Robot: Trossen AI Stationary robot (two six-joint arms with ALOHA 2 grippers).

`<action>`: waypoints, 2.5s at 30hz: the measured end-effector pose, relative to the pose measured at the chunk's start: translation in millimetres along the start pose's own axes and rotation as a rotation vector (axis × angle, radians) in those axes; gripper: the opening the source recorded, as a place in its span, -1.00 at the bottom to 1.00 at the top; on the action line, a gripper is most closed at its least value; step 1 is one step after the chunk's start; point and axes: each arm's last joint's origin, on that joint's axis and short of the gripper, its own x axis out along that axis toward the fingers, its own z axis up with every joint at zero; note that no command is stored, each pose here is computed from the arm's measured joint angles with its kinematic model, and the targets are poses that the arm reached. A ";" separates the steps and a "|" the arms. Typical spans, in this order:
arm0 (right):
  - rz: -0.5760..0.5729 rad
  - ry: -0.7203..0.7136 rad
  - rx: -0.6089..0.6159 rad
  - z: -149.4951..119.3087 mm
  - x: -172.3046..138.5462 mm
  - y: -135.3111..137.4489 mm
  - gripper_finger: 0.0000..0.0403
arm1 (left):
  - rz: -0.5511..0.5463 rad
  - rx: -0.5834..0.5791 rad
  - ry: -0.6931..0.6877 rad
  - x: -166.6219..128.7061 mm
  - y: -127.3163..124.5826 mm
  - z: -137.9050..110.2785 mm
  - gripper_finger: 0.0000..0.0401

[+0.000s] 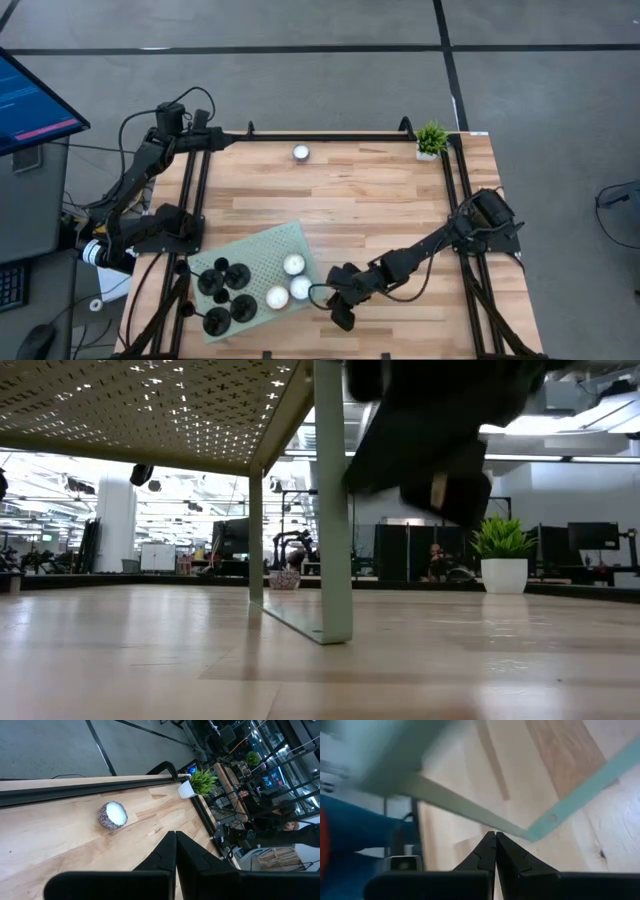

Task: Stock candles on shelf
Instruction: Adjust the shelf, then put the red scented candle on the shelf

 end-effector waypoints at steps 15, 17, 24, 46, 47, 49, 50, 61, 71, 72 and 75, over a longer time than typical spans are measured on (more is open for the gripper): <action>-0.349 -0.222 0.079 86.5 -145.0 -54.3 -1.00 | -0.006 0.016 -0.014 0.0 -0.9 1.7 -0.99; -0.409 -0.272 0.137 105.9 -154.6 -79.9 -1.00 | -0.007 0.017 -0.015 0.0 -0.9 1.9 -0.99; -0.494 -0.292 0.308 156.0 -165.0 -166.0 -0.83 | -0.009 0.017 -0.018 0.0 -1.2 2.2 -0.99; -0.526 -0.169 0.532 290.4 -111.2 -281.3 0.04 | 0.002 0.020 -0.031 0.0 -1.1 3.2 -0.99; -0.527 -0.163 0.536 291.9 -108.1 -284.1 0.03 | 0.002 0.020 -0.032 0.0 -1.1 3.3 -0.98; -0.533 -0.167 0.544 296.2 -103.7 -287.7 0.02 | 0.000 0.023 -0.035 0.0 -1.3 3.6 -0.97; -0.537 -0.181 0.548 299.0 -101.6 -288.9 0.01 | 0.000 0.023 -0.035 0.0 -1.4 3.7 -0.97; -0.685 -0.162 0.642 304.3 -90.5 -309.3 -0.11 | -0.005 0.034 -0.045 -0.1 -2.0 4.9 -0.97; -0.649 -0.132 0.571 306.7 -100.3 -323.5 -0.16 | -0.010 0.048 -0.053 -0.1 -2.6 5.9 -0.98; -0.648 -0.133 0.560 307.1 -100.2 -323.5 -0.16 | -0.010 0.049 -0.054 -0.1 -2.7 6.0 -0.97; -0.642 -0.144 0.526 309.4 -101.5 -325.4 -0.16 | -0.012 0.054 -0.058 -0.1 -3.0 6.5 -0.96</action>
